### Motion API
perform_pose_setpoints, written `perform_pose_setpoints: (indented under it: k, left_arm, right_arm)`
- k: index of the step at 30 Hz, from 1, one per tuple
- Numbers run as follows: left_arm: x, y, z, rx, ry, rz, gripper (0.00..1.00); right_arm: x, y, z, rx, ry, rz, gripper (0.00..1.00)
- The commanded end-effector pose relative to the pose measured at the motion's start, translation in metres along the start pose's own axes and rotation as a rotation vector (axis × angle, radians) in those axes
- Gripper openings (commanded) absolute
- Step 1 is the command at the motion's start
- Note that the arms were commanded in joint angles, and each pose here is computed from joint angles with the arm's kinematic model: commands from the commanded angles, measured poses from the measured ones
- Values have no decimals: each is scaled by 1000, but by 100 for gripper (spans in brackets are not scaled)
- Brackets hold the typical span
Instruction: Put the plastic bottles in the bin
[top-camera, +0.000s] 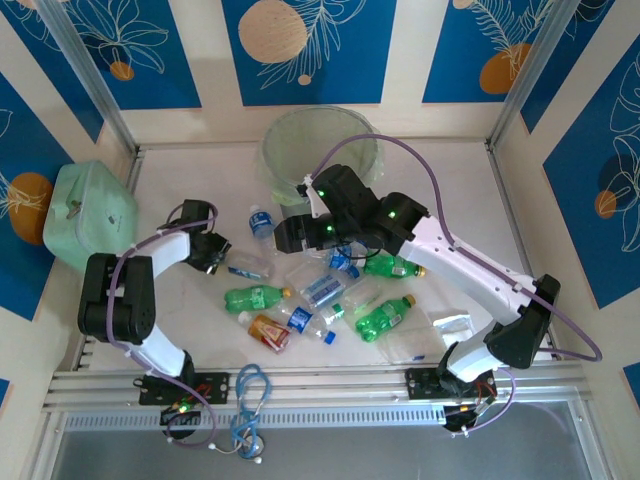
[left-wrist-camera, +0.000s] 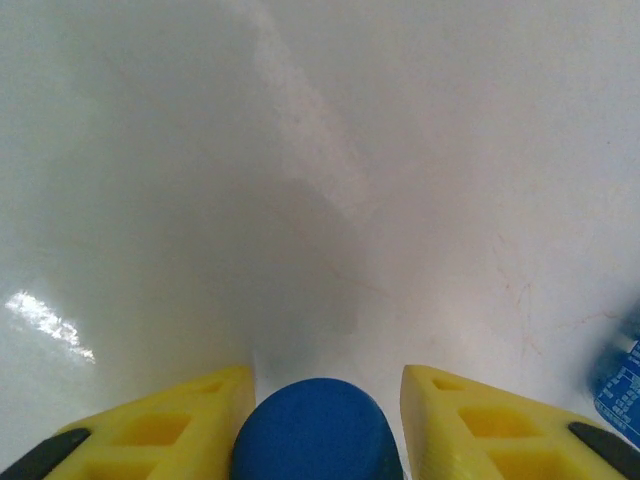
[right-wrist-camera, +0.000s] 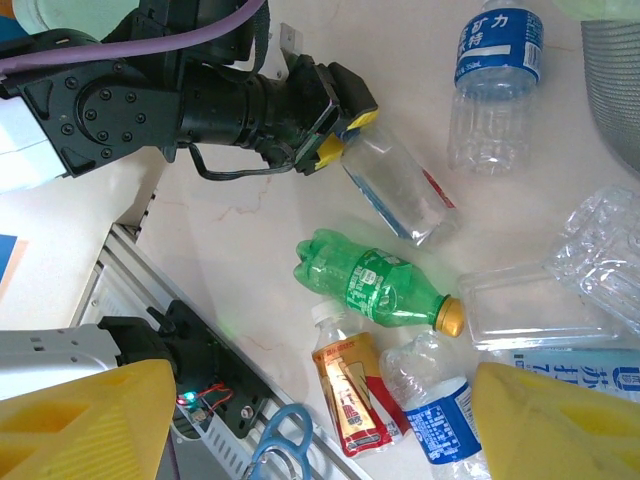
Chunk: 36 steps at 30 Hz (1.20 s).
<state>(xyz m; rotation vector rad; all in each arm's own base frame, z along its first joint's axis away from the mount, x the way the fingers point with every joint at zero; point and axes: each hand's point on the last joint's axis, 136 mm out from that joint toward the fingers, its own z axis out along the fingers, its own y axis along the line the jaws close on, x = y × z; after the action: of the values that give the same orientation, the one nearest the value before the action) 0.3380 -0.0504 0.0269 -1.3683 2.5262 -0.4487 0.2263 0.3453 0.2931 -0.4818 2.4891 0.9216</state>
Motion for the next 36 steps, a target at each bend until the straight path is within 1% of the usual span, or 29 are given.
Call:
perform_pose_setpoints:
  k: [1,7,10,14,18,21,24,29,32,36]
  left_arm:
    - [-4,-10,-5,33,1,1,40]
    - [-5,-21,-16,70,2,24,34]
    - [-7,-31,-28,99,-5,50,32]
    - [-11,-49,-57,158,-33,104,31]
    - [-12,-81,-93,281,-46,154,29]
    - [-9,-118,-127,449,-49,219,25]
    - [-2,-153,-166,632,-39,277,25]
    - [13,-204,-246,967,-36,388,27]
    - [24,-224,-295,1167,-37,461,27]
    - [36,-238,-339,1385,-7,491,27]
  right_arm:
    - [1,-3,1,10,3,14,78]
    - [-2,-3,-2,4,-5,20,78]
    - [-4,-1,-4,-5,-9,18,78]
    - [-8,8,-9,-29,-12,-8,78]
    - [-15,13,-15,-42,-23,-25,78]
    - [-21,18,-19,-63,-33,-34,79]
    - [-28,17,-23,-60,-42,-41,81]
    - [-40,12,-33,-56,-58,-45,85]
    - [-46,12,-41,-82,-65,-34,86]
    - [-54,19,-55,-161,-88,-3,88]
